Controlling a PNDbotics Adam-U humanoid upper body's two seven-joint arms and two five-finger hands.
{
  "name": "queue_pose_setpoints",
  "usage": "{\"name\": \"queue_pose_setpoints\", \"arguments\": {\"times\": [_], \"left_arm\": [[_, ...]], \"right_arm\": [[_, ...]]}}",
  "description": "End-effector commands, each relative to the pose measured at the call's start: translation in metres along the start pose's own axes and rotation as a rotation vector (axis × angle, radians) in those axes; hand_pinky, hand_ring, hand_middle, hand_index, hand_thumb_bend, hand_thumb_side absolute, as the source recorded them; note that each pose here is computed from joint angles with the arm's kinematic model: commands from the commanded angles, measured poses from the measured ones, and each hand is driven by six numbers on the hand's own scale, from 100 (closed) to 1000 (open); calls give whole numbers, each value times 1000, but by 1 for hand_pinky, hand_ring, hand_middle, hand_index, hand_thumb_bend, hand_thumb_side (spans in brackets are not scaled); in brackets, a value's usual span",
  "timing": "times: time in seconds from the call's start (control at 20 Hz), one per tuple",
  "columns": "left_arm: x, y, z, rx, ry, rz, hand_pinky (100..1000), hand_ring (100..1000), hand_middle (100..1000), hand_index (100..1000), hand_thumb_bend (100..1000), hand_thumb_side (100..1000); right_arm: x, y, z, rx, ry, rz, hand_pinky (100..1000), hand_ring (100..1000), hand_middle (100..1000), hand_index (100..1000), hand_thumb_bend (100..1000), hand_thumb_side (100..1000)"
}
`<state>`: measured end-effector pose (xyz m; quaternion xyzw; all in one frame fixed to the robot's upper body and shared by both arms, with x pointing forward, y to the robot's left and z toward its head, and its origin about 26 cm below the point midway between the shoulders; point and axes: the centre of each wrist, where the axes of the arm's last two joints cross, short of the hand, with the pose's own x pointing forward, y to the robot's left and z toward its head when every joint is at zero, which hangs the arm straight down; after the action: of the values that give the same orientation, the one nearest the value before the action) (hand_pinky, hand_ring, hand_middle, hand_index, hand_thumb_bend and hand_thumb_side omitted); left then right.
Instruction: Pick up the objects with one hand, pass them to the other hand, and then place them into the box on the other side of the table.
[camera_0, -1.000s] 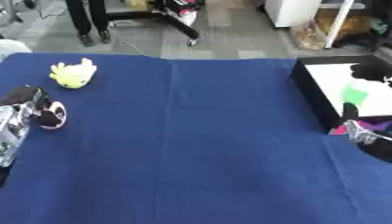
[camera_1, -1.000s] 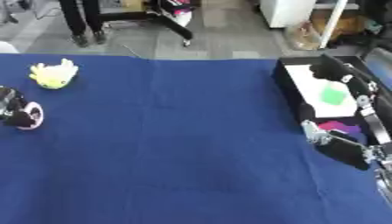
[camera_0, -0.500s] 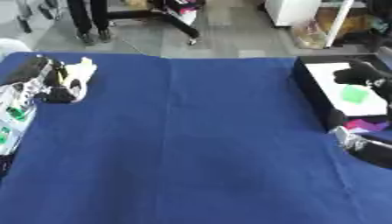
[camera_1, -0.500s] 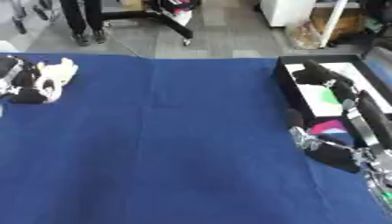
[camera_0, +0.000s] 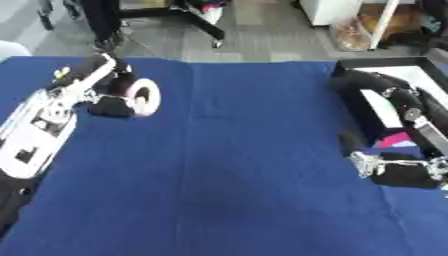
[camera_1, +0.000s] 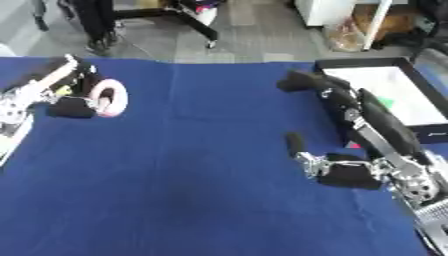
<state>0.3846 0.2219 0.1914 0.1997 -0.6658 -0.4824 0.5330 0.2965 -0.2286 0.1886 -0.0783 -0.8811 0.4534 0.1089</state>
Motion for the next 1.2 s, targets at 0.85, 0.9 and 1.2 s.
{"name": "queue_pose_setpoints", "arguments": {"times": [0.85, 0.9, 1.2], "left_arm": [[50, -40, -7, -241, -226, 360, 402, 378, 294, 489, 100, 126], [52, -41, -7, -249, -234, 370, 402, 378, 294, 489, 100, 126], [68, -49, -12, -303, -290, 426, 409, 383, 300, 494, 100, 124]], "right_arm": [[10, -6, -42, 65, -286, 231, 875, 846, 860, 1000, 100, 100], [10, -5, -43, 56, -294, 238, 876, 846, 860, 1000, 100, 100], [14, 1, -54, 21, -341, 249, 877, 848, 863, 1000, 100, 100]]}}
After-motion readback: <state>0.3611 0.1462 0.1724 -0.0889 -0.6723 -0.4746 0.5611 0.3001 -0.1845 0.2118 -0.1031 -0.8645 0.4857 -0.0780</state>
